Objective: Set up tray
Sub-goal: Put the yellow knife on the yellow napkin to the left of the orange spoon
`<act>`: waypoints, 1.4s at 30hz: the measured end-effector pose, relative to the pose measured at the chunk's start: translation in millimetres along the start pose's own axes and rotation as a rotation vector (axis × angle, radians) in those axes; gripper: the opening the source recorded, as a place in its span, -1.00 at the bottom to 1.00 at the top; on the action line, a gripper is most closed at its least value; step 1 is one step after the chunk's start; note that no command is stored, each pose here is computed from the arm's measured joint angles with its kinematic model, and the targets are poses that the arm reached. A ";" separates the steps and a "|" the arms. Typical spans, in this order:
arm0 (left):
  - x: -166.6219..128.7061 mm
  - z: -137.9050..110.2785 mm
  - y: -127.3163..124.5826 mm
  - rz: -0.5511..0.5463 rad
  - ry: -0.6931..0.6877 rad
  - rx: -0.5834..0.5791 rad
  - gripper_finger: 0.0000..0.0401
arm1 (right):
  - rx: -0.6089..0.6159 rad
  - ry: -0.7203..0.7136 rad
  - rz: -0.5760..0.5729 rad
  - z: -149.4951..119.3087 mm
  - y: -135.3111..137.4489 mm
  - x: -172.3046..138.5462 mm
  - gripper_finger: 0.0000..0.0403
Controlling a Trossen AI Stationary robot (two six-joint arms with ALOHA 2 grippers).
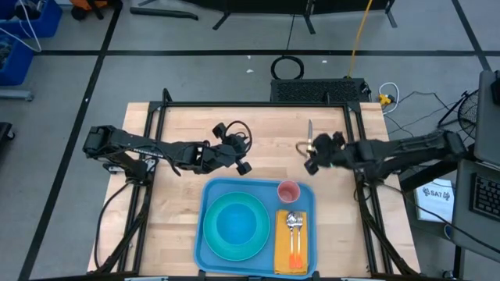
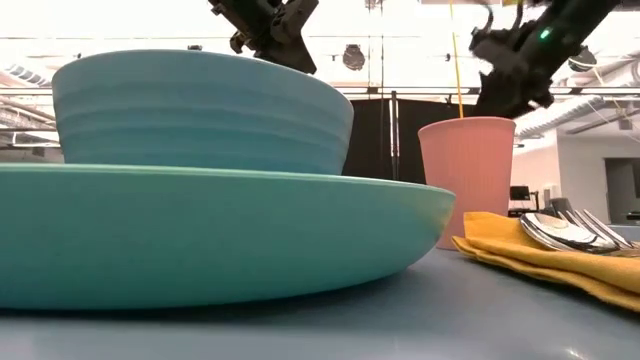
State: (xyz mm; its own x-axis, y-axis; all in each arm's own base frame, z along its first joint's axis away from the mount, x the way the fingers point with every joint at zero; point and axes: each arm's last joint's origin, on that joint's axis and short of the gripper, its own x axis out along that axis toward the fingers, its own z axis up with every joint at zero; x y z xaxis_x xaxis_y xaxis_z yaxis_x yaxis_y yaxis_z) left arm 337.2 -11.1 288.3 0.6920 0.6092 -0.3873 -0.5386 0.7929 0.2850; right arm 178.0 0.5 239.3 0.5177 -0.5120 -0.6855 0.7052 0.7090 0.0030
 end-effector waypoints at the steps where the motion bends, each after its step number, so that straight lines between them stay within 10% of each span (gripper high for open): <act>1: 0.0 -0.5 0.1 0.001 0.005 -0.004 -0.62 | 0.006 0.020 -0.018 3.3 -6.1 4.4 -0.40; 13: 1.3 -2.4 1.9 0.008 0.023 0.017 -0.62 | 0.013 0.350 -0.063 7.7 -30.9 64.4 -0.57; 28: 2.5 -2.3 3.4 0.012 0.024 0.021 -0.62 | 0.124 0.443 -0.155 4.9 -42.6 99.0 0.06; 42: 2.5 -2.2 3.4 0.012 0.023 0.011 -0.62 | 0.335 0.522 -0.123 1.0 -47.7 129.6 0.01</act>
State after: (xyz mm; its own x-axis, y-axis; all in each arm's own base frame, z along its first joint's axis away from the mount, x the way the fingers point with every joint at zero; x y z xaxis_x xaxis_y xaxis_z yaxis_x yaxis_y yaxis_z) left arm 336.1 -6.8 286.4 0.6741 0.6185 -0.4037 -0.5413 0.7856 0.2998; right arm 212.0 -100.2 151.0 0.1784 -0.2165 -0.9599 0.9018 0.4263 0.0715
